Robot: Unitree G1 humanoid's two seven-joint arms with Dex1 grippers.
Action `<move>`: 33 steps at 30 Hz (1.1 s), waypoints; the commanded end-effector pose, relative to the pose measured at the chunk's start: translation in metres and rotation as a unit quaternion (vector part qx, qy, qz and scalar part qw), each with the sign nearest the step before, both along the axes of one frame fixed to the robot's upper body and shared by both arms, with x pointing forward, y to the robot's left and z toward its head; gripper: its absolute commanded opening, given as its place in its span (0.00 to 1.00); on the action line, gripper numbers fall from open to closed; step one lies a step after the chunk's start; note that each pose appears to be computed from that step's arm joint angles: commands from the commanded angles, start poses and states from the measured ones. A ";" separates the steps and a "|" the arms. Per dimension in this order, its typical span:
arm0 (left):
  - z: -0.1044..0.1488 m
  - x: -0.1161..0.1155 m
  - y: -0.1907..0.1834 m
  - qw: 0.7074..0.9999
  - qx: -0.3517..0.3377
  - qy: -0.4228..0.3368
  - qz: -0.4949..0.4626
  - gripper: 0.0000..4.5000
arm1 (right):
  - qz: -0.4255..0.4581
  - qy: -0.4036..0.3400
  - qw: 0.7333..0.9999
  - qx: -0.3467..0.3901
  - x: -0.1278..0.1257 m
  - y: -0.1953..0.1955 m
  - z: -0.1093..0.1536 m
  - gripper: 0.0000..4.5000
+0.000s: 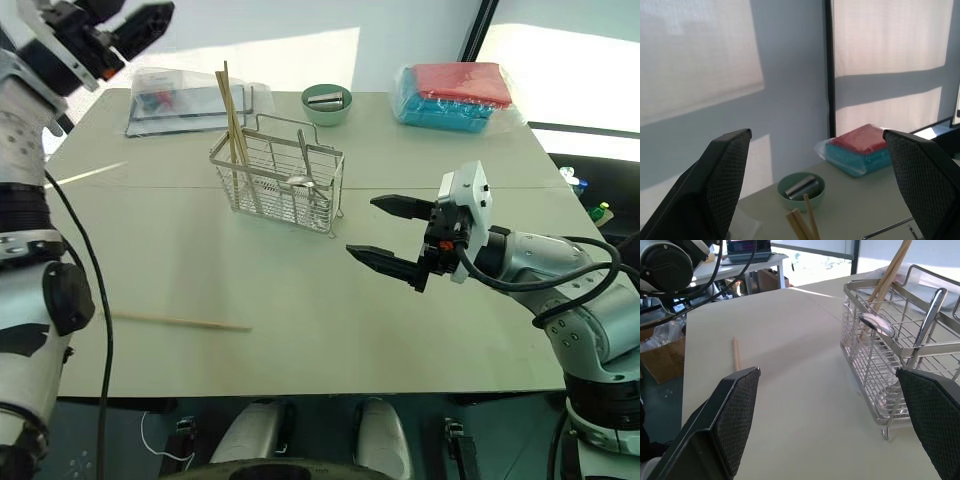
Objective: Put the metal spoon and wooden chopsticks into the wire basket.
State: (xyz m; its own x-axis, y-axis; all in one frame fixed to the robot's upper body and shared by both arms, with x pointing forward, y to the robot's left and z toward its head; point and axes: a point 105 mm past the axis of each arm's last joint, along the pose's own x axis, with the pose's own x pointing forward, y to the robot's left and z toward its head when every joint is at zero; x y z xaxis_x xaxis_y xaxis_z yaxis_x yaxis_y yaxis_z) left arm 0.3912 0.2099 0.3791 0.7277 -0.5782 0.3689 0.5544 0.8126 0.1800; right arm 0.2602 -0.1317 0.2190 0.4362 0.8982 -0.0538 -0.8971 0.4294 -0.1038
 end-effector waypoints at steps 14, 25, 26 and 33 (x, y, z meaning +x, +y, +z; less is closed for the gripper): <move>-0.035 -0.121 0.000 0.916 0.323 0.108 -0.213 0.99 | 0.026 -0.012 1.000 -0.001 -0.003 -0.002 0.008 1.00; -0.181 -0.155 -0.019 0.795 0.450 0.234 -0.333 0.99 | 0.025 0.002 1.000 0.000 -0.008 0.002 0.001 1.00; -0.187 -0.153 -0.022 0.793 0.454 0.233 -0.334 0.99 | 0.024 0.002 1.000 0.000 -0.008 0.002 0.001 1.00; -0.240 -0.140 -0.029 0.760 0.496 0.248 -0.340 0.99 | 0.028 0.008 0.999 -0.021 -0.019 0.005 -0.008 1.00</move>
